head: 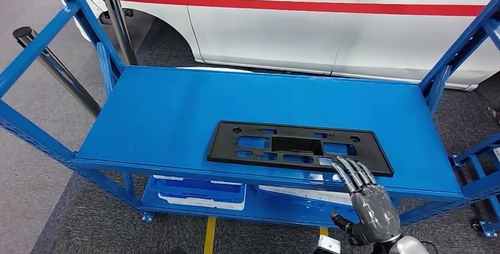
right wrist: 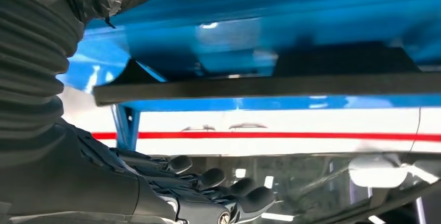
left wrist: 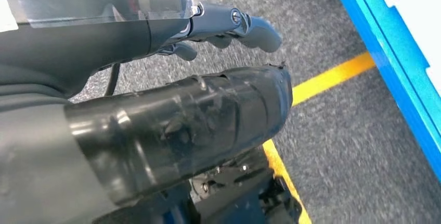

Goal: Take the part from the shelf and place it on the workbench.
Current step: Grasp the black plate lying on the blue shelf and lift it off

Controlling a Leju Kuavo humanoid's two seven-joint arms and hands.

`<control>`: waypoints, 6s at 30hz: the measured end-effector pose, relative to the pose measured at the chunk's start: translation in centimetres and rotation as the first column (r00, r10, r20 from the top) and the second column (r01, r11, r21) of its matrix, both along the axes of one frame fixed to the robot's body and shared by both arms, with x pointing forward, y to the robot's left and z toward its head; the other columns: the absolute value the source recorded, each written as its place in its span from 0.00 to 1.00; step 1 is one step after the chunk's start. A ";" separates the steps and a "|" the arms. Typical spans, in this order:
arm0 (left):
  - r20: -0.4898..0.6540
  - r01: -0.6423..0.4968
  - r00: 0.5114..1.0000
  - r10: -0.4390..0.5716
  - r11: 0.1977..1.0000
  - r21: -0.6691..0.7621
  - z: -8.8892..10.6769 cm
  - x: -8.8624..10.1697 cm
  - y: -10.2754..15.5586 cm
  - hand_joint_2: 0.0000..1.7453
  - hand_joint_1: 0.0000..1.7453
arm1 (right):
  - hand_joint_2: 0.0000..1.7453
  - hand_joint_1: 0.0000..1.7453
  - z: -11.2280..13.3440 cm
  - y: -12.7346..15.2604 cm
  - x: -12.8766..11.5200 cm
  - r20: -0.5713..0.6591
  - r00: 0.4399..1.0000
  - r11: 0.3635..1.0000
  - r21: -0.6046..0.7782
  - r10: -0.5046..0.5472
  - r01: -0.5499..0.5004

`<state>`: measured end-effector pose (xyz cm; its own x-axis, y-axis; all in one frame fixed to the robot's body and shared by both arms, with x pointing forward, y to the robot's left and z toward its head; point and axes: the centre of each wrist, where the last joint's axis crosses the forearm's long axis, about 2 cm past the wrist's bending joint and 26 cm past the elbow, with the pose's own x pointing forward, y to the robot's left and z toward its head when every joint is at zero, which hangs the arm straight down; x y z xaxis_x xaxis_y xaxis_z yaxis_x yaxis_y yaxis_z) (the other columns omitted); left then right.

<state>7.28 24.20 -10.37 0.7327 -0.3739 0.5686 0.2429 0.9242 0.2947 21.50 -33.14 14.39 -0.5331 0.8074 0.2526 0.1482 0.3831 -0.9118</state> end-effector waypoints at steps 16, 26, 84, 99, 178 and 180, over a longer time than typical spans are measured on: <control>-0.003 0.084 0.996 -0.084 0.996 0.003 0.3 1.4 -0.5 0.00 0.00 | 1.00 0.00 1.9 0.5 7.1 -0.011 0.994 0.988 -0.113 0.106 -0.106; -0.003 0.130 0.991 -0.130 0.991 -0.001 0.5 2.3 -1.0 0.00 0.00 | 1.00 0.00 3.8 3.0 11.6 -0.056 0.979 0.959 -0.194 0.197 -0.205; -0.021 0.146 0.989 -0.146 0.989 0.001 0.5 2.1 -1.3 0.00 0.00 | 1.00 0.52 3.6 4.2 15.2 -0.125 0.978 0.965 -0.183 0.166 -0.188; -0.022 0.135 0.991 -0.135 0.991 -0.002 0.5 1.8 -1.2 0.00 0.00 | 1.00 1.00 2.4 2.5 14.4 -0.140 0.983 0.972 -0.185 0.119 -0.144; -0.046 -0.072 0.996 0.075 0.996 0.060 -0.1 -1.3 -0.8 1.00 0.00 | 1.00 1.00 6.2 11.7 -6.3 0.538 0.798 0.958 0.231 -0.271 0.169; -0.048 -0.073 0.996 0.076 0.995 0.061 -0.1 -1.3 -0.8 1.00 0.00 | 1.00 1.00 6.3 11.7 -6.3 0.538 0.798 0.957 0.234 -0.273 0.169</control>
